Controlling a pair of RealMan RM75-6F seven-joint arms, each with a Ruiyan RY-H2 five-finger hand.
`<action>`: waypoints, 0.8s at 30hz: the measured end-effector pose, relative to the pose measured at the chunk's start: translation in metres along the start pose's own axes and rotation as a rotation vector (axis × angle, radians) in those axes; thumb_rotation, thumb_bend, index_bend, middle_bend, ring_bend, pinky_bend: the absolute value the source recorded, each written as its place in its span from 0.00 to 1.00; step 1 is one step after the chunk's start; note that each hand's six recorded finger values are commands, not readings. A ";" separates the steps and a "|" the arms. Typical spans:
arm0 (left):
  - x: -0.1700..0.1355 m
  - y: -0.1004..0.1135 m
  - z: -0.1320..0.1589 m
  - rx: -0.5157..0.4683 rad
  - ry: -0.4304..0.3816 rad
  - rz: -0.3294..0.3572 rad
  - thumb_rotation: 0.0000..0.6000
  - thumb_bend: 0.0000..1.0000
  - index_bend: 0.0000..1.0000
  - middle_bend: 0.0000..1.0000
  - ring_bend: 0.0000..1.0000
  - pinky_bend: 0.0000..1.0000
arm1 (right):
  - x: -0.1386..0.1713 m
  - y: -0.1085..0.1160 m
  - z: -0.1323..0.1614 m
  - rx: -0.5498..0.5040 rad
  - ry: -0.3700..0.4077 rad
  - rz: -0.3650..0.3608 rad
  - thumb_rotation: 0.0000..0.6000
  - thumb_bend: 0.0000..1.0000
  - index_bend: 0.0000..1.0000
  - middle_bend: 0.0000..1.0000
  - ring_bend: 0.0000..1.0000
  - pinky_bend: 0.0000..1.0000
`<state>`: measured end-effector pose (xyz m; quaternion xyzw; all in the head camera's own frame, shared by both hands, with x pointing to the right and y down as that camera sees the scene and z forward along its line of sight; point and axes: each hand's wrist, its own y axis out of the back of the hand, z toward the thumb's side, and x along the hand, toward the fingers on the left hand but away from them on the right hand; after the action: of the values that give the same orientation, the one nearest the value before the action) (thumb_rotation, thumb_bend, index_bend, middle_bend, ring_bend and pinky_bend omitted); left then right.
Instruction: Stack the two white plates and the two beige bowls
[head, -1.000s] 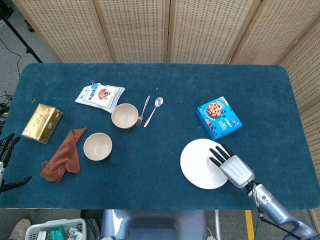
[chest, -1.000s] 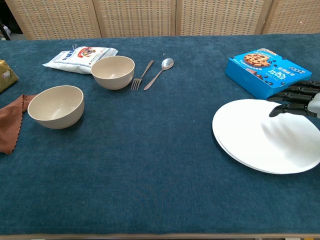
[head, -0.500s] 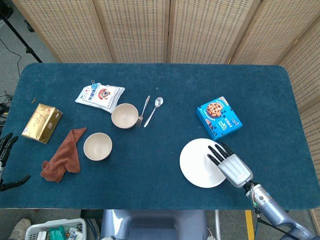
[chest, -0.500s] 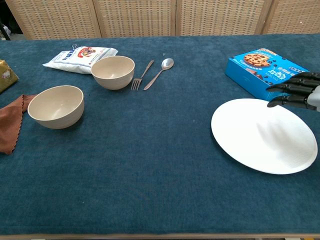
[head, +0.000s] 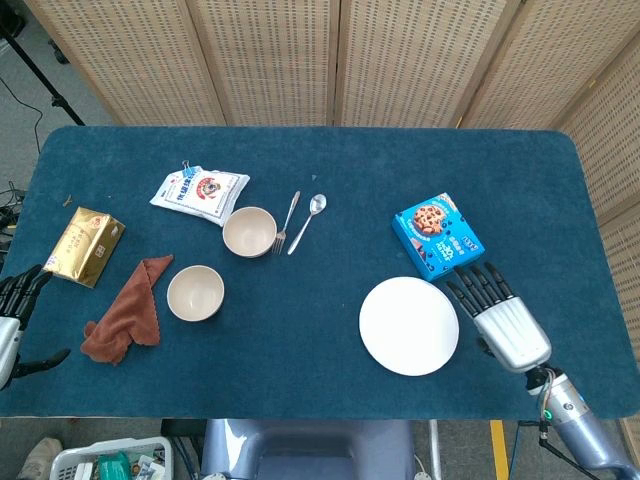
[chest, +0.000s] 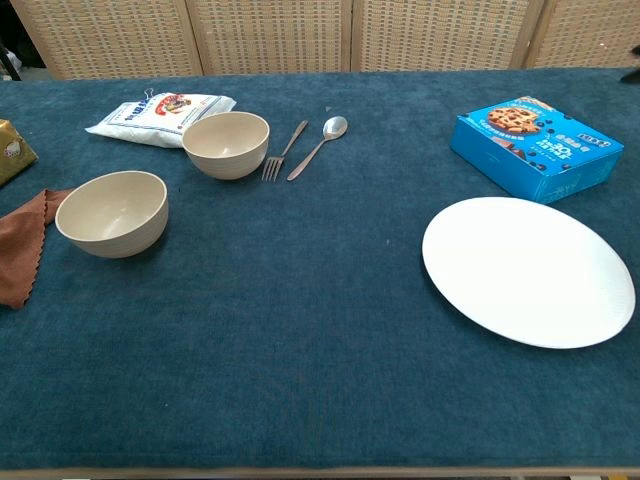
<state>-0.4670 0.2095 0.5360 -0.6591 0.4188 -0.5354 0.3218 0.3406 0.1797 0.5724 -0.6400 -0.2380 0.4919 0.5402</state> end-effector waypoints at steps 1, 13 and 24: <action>0.003 -0.003 0.001 0.005 -0.002 -0.009 1.00 0.07 0.00 0.00 0.00 0.00 | 0.003 0.003 -0.005 -0.016 -0.021 -0.016 1.00 0.00 0.05 0.00 0.00 0.00; 0.064 -0.033 0.039 0.081 -0.105 -0.107 1.00 0.08 0.00 0.00 0.00 0.00 | 0.051 0.031 -0.043 -0.262 -0.259 -0.222 1.00 0.00 0.00 0.00 0.00 0.00; 0.122 -0.049 0.109 0.115 -0.178 -0.182 1.00 0.09 0.00 0.00 0.00 0.00 | 0.073 0.045 -0.055 -0.346 -0.334 -0.299 1.00 0.00 0.00 0.00 0.00 0.00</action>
<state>-0.3414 0.1194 0.6084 -0.7196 0.2958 -0.5250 0.3450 0.4085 0.2022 0.5000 -0.5907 -0.4958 0.4574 0.4428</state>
